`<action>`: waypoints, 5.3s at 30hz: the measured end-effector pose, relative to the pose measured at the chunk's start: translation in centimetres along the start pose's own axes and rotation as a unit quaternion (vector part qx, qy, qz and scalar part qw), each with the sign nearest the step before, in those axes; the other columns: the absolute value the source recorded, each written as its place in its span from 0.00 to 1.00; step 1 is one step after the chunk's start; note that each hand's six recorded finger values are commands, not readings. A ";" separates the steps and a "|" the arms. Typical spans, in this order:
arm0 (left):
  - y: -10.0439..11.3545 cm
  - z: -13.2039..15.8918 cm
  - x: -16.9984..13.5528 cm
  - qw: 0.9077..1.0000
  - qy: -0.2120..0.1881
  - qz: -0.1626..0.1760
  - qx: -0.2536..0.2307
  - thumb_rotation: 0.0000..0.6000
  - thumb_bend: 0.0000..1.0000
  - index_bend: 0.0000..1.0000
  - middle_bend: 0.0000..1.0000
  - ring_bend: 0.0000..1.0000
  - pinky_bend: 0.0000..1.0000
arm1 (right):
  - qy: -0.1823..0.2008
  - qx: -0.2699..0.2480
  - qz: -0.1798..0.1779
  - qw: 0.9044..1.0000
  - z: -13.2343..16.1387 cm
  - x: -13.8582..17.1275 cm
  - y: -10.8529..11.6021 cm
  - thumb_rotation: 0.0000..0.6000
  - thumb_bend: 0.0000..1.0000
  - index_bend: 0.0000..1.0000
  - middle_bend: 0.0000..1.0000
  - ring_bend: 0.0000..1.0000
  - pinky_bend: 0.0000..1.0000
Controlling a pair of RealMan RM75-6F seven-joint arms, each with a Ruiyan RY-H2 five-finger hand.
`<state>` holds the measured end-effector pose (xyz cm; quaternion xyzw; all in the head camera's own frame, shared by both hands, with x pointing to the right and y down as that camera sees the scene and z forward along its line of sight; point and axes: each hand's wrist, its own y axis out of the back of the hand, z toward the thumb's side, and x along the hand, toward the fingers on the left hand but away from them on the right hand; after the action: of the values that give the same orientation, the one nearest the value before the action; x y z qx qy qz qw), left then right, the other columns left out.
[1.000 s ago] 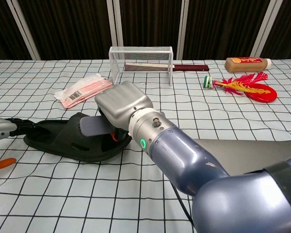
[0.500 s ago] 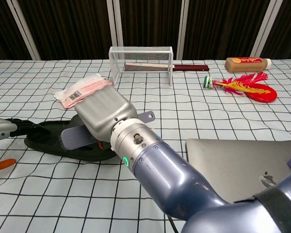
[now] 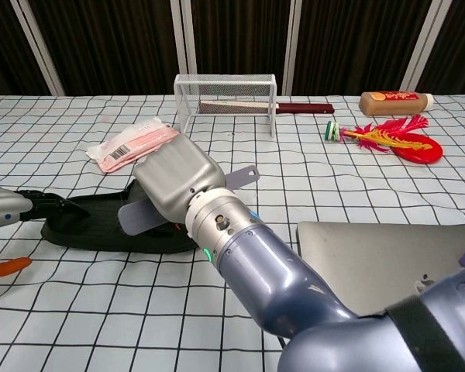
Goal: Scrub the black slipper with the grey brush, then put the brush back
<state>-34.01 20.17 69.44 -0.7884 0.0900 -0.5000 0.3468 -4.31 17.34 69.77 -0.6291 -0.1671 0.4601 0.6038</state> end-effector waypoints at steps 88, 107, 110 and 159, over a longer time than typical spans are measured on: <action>5.9 -2.8 -7.7 0.987 -0.013 0.153 -0.054 1.00 0.22 0.00 0.02 0.00 0.01 | -0.244 0.109 0.176 0.948 -29.5 5.7 -10.7 1.00 0.73 0.68 0.66 0.57 0.62; 5.4 -3.6 -6.7 0.989 0.005 0.142 -0.040 1.00 0.22 0.00 0.02 0.00 0.01 | -0.225 0.134 0.362 0.895 -30.4 10.8 -14.7 1.00 0.73 0.48 0.59 0.57 0.62; 5.4 -3.5 -6.6 0.989 0.003 0.141 -0.042 1.00 0.22 0.00 0.02 0.00 0.01 | -0.213 0.132 0.362 0.898 -29.9 10.8 -14.4 1.00 0.73 0.35 0.52 0.53 0.62; 4.9 -4.0 -13.3 0.970 0.119 0.205 -0.053 1.00 0.01 0.00 0.00 0.00 0.01 | -0.200 0.005 0.160 0.967 -28.9 16.0 -3.5 1.00 0.34 0.00 0.00 0.00 0.00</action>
<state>-42.84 21.26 57.68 -0.7056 0.3166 -0.5030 0.3859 27.84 12.83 62.52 -0.5401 -0.1792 0.6681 0.4794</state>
